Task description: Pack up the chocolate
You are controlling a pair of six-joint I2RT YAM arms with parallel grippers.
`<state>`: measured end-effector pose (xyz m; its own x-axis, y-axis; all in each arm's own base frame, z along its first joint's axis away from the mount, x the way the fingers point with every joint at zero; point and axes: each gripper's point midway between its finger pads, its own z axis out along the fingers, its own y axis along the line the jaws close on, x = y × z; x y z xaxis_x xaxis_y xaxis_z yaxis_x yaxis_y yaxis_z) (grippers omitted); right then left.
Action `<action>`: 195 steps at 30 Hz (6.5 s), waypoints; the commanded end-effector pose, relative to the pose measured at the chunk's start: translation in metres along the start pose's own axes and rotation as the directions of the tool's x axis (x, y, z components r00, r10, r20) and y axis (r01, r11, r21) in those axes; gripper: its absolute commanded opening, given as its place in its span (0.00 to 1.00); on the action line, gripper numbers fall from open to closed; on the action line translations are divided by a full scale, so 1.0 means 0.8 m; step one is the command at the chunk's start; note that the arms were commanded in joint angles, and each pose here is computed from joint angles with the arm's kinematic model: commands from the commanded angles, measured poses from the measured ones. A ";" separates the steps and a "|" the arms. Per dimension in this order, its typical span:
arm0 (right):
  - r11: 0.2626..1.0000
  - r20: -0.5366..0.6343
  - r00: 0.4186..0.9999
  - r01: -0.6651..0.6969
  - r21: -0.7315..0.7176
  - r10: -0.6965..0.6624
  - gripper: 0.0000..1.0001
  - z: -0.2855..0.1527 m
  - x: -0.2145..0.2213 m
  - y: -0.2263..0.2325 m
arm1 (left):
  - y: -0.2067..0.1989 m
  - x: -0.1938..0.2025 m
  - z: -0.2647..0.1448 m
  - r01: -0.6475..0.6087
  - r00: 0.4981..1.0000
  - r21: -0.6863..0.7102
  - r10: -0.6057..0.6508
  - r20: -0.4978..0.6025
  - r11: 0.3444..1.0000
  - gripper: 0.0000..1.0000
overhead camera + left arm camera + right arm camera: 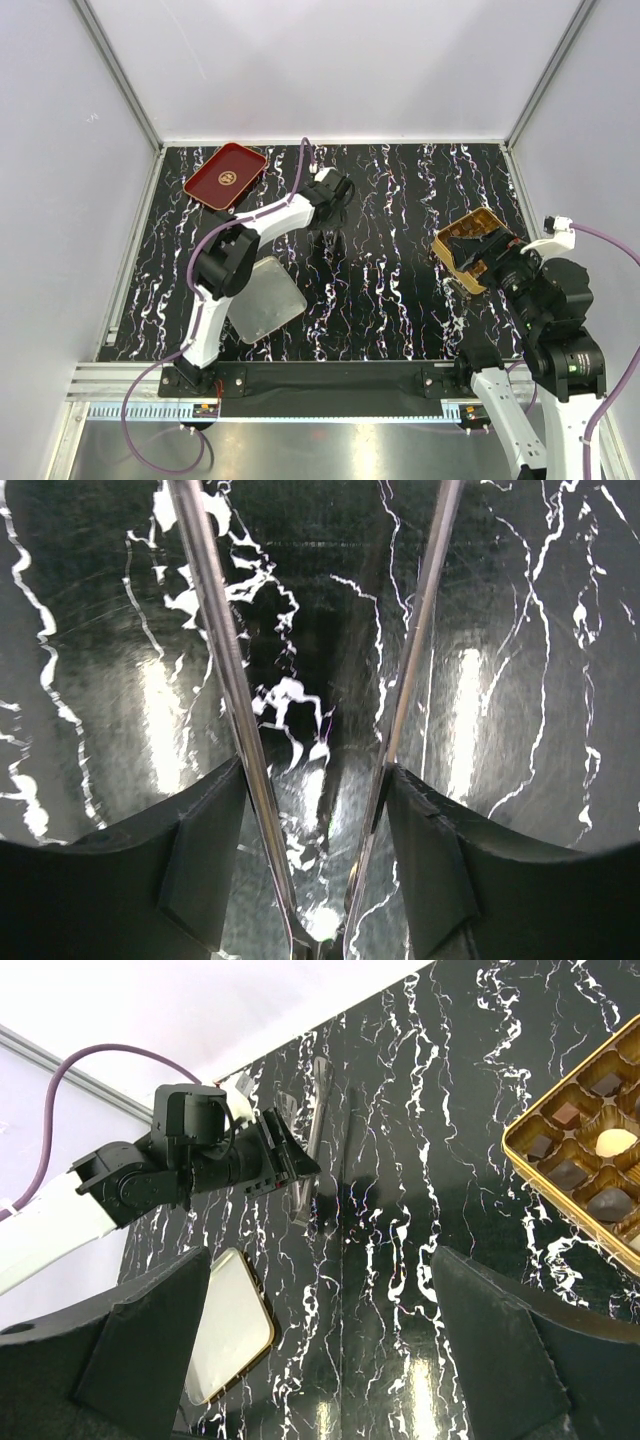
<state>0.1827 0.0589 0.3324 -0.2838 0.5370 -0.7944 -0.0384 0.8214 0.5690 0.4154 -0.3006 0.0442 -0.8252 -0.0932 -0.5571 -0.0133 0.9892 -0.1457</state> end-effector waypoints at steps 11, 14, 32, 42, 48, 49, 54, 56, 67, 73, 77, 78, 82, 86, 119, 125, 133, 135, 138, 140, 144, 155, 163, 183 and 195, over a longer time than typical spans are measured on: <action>1.000 0.020 1.000 0.019 -0.008 -0.019 1.00 0.010 -0.007 0.002 | -0.027 -0.022 0.003 0.104 0.994 0.078 -0.106 0.028 0.992 0.77; 1.000 0.019 1.000 0.012 -0.013 -0.011 1.00 0.009 -0.007 0.004 | -0.027 -0.022 -0.001 0.104 0.994 0.080 -0.107 0.029 0.991 0.83; 0.994 -0.331 0.938 -0.100 0.038 0.107 0.99 0.091 0.065 -0.004 | 0.035 -0.123 -0.235 0.053 0.937 0.273 -0.142 0.319 0.960 0.99; 0.984 -0.411 0.906 -0.031 0.178 0.103 0.98 0.106 0.129 -0.063 | 0.142 0.022 -0.197 -0.047 0.999 -0.002 0.047 0.027 0.999 0.81; 0.982 -0.483 0.874 0.047 0.181 0.047 0.97 0.105 0.160 -0.064 | 0.137 0.086 -0.174 -0.092 0.994 -0.034 0.090 -0.065 0.995 0.77; 0.983 -0.490 0.871 0.053 0.176 0.041 0.97 0.105 0.163 -0.061 | 0.136 0.092 -0.170 -0.096 0.992 -0.037 0.093 -0.083 0.995 0.76; 0.983 -0.531 0.847 0.108 0.151 -0.012 0.96 0.113 0.187 -0.046 | 0.118 0.122 -0.151 -0.060 0.990 -0.007 0.059 -0.128 0.998 0.72; 0.981 -0.550 0.834 0.134 0.142 -0.034 0.96 0.118 0.198 -0.043 | 0.118 0.129 -0.141 -0.036 0.989 -0.021 0.033 -0.145 0.999 0.70; 0.986 -0.555 0.829 0.144 0.081 -0.076 0.95 0.110 0.208 -0.035 | 0.123 0.176 -0.089 0.000 0.970 -0.078 -0.019 -0.243 0.997 0.56; 0.992 -0.543 0.836 0.116 0.040 -0.076 0.96 0.104 0.205 -0.025 | 0.117 0.177 -0.091 0.006 0.969 -0.048 -0.018 -0.246 0.999 0.24; 0.996 -0.545 0.834 0.085 -0.032 -0.088 0.96 0.103 0.201 -0.005 | 0.091 0.158 -0.113 -0.001 0.969 0.056 0.014 -0.245 0.998 0.05; 0.995 -0.538 0.837 0.084 -0.058 -0.102 0.97 0.103 0.197 0.003 | 0.082 0.149 -0.126 0.001 0.972 0.099 0.022 -0.232 0.995 0.01; 0.974 -0.458 0.874 0.070 -0.215 -0.163 0.98 0.106 0.165 0.048 | 0.025 0.110 -0.205 -0.025 0.980 0.387 0.098 -0.170 0.922 0.00; 0.889 -0.260 0.924 0.148 -0.433 -0.280 0.98 0.107 0.118 0.100 | -0.006 0.074 -0.298 -0.096 0.986 0.586 0.157 -0.053 0.805 0.00; -0.335 0.569 0.470 0.492 -0.804 -0.675 0.86 0.084 0.152 0.197 | -0.007 0.129 -0.489 -0.256 0.911 0.920 0.392 0.127 0.298 0.00; -0.360 0.571 0.496 0.460 -0.812 -0.654 0.86 0.087 0.162 0.198 | -0.015 0.130 -0.488 -0.236 0.906 0.936 0.406 0.115 0.260 0.00; -0.379 0.565 0.524 0.425 -0.822 -0.637 0.86 0.100 0.174 0.201 | -0.022 0.131 -0.480 -0.214 0.899 0.945 0.427 0.092 0.246 0.00; -0.389 0.556 0.539 0.401 -0.830 -0.633 0.86 0.099 0.178 0.202 | -0.023 0.130 -0.481 -0.218 0.897 0.947 0.431 0.100 0.234 0.00; -0.399 0.538 0.560 0.362 -0.843 -0.630 0.84 0.095 0.185 0.200 | -0.027 0.127 -0.483 -0.229 0.892 0.949 0.437 0.115 0.217 0.00; -0.407 0.529 0.569 0.339 -0.848 -0.629 0.78 0.094 0.191 0.200 | -0.029 0.124 -0.481 -0.235 0.891 0.948 0.438 0.121 0.216 0.00; -0.405 0.484 0.601 0.274 -0.872 -0.636 0.51 0.086 0.198 0.195 | -0.031 0.116 -0.474 -0.246 0.889 0.942 0.441 0.124 0.231 0.00; -0.310 0.282 0.723 0.098 -0.946 -0.631 0.00 0.082 0.207 0.204 | -0.006 -0.003 -0.445 -0.220 0.971 0.859 0.184 0.149 0.462 0.19; -0.040 0.090 0.754 0.084 -0.996 -0.651 0.00 0.119 0.192 0.224 | 0.059 -0.152 -0.434 -0.065 0.947 0.599 -0.141 0.290 0.798 0.48; 0.968 -0.406 0.914 -0.096 -0.230 -0.006 0.00 0.234 0.027 -0.003 | -0.010 -0.143 -0.323 -0.122 0.974 0.635 -0.031 0.224 0.763 0.83; 0.930 -0.286 0.886 -0.360 0.071 0.365 0.00 0.176 -0.022 -0.170 | -0.181 -0.088 -0.248 -0.216 0.976 0.819 0.092 0.198 0.532 0.74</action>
<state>0.3399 -0.0393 0.2347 -0.5171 0.6892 -0.5076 0.1383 0.6525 0.7450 0.3549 -0.3735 0.2303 -0.7835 0.0223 -0.6210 0.5048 0.6057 -0.6151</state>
